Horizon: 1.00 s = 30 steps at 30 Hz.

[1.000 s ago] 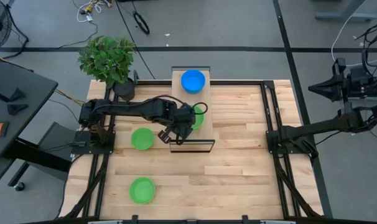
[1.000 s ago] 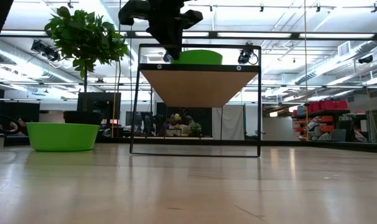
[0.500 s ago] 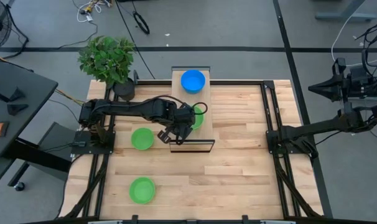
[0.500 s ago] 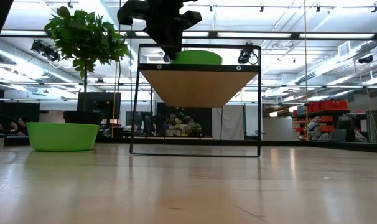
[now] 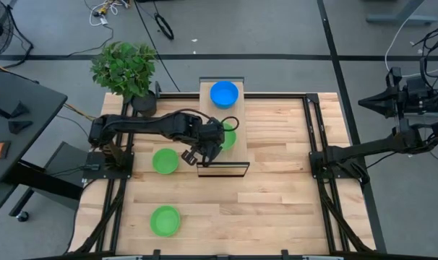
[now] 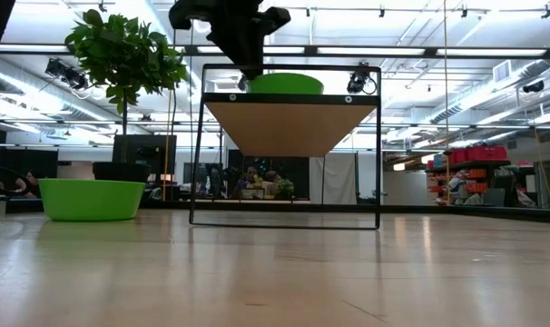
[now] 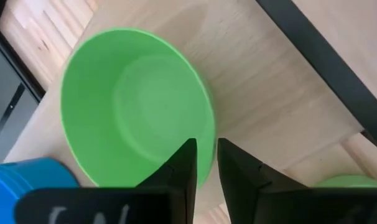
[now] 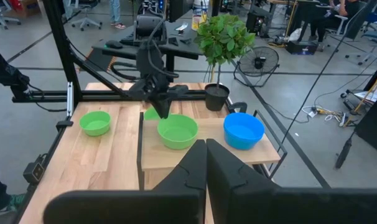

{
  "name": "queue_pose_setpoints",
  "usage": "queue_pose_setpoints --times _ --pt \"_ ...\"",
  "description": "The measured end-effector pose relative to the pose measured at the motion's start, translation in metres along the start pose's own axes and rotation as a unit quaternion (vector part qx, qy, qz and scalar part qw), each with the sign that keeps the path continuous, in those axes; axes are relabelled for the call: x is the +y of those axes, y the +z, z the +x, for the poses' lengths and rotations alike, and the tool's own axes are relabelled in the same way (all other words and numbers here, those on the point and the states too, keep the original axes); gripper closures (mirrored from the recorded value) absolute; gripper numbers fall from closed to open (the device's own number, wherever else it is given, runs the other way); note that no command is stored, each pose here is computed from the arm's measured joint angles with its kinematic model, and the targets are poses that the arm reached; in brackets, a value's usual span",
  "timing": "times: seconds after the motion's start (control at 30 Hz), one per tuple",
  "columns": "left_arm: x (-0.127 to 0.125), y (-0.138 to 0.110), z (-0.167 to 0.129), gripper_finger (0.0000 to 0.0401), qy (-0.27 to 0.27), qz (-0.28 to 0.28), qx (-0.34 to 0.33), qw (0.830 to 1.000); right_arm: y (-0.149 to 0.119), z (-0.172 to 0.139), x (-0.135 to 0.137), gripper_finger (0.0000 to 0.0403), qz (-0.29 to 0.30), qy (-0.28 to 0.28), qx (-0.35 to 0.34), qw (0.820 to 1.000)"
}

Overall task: Pick & Place Mini bowls
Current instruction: Stack the top green bowl on the green bowl on the shelf

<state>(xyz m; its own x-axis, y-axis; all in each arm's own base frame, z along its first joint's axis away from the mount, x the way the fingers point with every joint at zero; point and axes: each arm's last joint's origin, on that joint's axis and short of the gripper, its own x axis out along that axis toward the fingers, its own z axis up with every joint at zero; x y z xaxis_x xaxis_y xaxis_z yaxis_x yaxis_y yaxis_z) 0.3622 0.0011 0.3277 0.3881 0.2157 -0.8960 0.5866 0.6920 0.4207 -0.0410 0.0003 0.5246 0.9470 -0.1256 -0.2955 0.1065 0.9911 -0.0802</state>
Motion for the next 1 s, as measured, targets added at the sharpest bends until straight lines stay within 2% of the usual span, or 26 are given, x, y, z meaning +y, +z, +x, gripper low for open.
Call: queue_pose_setpoints --times 0.13,0.37,0.47,0.8,1.0 --pt "-0.001 -0.001 -0.004 0.0305 -0.005 -0.011 -0.005 1.0 0.0 0.0 0.0 0.0396 0.0 0.0 0.0 1.0" --pt "-0.002 -0.008 -0.019 0.0226 0.017 -0.027 0.003 0.999 0.0 0.0 0.0 0.0396 0.0 0.0 0.0 1.0" --pt "-0.005 -0.014 -0.028 0.0206 0.017 -0.038 0.017 0.999 0.0 0.0 0.0 0.0396 0.0 0.0 0.0 1.0" --pt "-0.021 -0.037 -0.06 0.021 -0.04 -0.129 0.037 0.99 0.0 0.0 0.0 0.0396 0.0 0.0 0.0 1.0" --pt "-0.031 -0.042 -0.068 0.0209 -0.075 -0.159 0.052 0.983 0.0 0.0 0.0 0.0396 0.0 0.0 0.0 1.0"
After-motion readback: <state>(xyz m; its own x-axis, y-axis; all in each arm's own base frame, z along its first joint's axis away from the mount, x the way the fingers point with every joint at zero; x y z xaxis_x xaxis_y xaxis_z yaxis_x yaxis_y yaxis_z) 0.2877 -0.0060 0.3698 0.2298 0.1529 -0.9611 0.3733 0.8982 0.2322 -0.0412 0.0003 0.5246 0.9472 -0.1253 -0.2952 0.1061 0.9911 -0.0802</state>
